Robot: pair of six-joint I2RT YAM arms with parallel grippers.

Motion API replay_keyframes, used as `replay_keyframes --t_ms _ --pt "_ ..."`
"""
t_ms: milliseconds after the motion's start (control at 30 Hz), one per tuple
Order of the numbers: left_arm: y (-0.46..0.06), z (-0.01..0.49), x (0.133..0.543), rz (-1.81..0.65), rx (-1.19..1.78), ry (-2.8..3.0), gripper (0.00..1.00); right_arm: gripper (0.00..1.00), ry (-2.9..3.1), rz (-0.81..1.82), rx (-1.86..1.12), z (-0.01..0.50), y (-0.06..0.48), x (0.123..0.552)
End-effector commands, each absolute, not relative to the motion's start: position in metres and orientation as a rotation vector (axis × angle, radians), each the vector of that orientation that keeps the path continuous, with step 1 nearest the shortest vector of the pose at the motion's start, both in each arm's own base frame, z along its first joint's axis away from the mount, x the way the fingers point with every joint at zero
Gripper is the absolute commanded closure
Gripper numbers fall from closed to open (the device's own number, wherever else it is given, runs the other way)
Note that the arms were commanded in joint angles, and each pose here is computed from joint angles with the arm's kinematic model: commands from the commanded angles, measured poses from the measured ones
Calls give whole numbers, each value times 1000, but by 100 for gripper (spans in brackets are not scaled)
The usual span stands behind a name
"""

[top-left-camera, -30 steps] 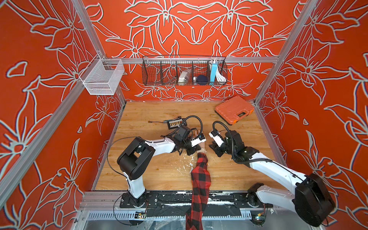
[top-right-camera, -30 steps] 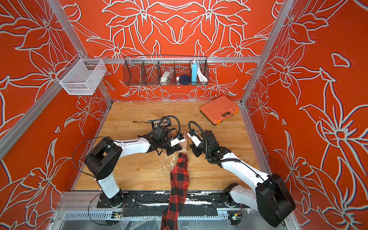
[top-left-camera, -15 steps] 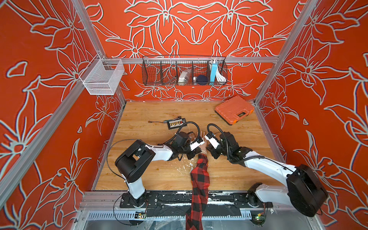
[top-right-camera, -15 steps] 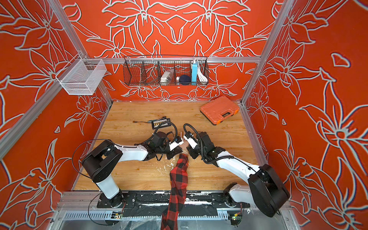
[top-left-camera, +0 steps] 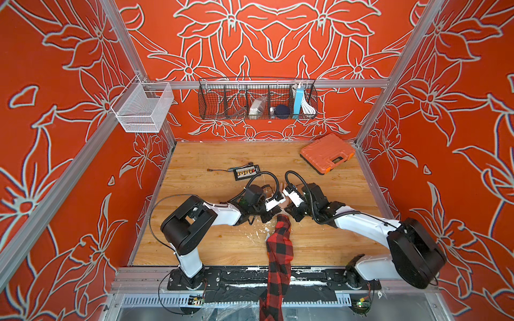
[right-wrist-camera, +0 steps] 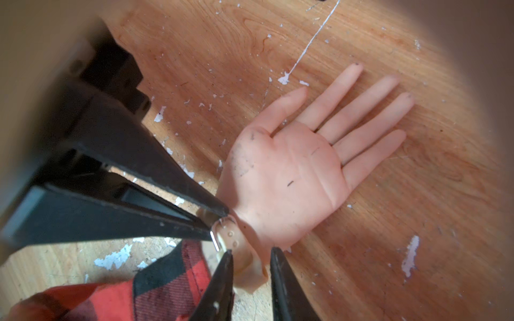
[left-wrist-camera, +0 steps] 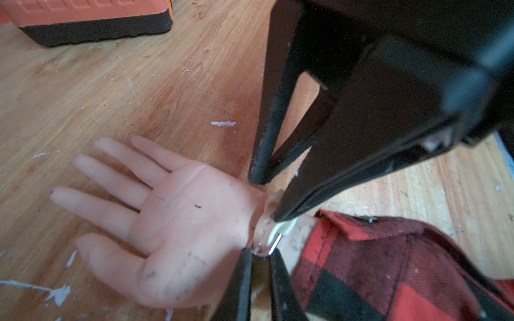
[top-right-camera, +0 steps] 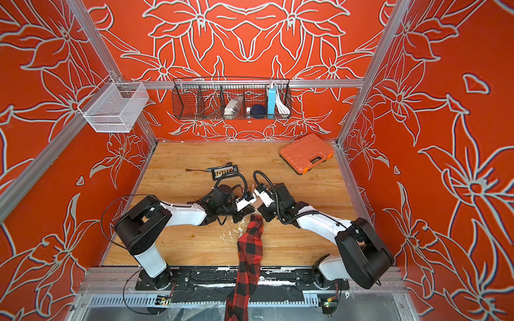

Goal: Take off the watch
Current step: Untie the watch from the hand.

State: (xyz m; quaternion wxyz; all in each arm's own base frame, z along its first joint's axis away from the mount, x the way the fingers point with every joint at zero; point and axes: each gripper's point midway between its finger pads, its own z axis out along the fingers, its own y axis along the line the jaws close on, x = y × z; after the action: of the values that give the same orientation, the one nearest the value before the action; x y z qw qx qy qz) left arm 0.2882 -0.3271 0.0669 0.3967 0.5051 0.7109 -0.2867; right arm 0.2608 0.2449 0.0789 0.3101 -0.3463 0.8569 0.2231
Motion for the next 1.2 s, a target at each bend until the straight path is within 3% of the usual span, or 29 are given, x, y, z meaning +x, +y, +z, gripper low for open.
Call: replay_keyframes --t_ms 0,467,700,1167 --pt "-321 40 272 -742 1334 1874 88 73 2252 622 -925 86 253 263" --pt "-322 40 271 -750 1351 1870 92 74 2293 542 -955 70 246 266" --pt "-324 40 270 -763 1354 1870 100 77 2308 486 -963 65 240 266" --pt "-324 38 271 -767 1351 1881 100 81 2315 522 -1065 57 242 247"
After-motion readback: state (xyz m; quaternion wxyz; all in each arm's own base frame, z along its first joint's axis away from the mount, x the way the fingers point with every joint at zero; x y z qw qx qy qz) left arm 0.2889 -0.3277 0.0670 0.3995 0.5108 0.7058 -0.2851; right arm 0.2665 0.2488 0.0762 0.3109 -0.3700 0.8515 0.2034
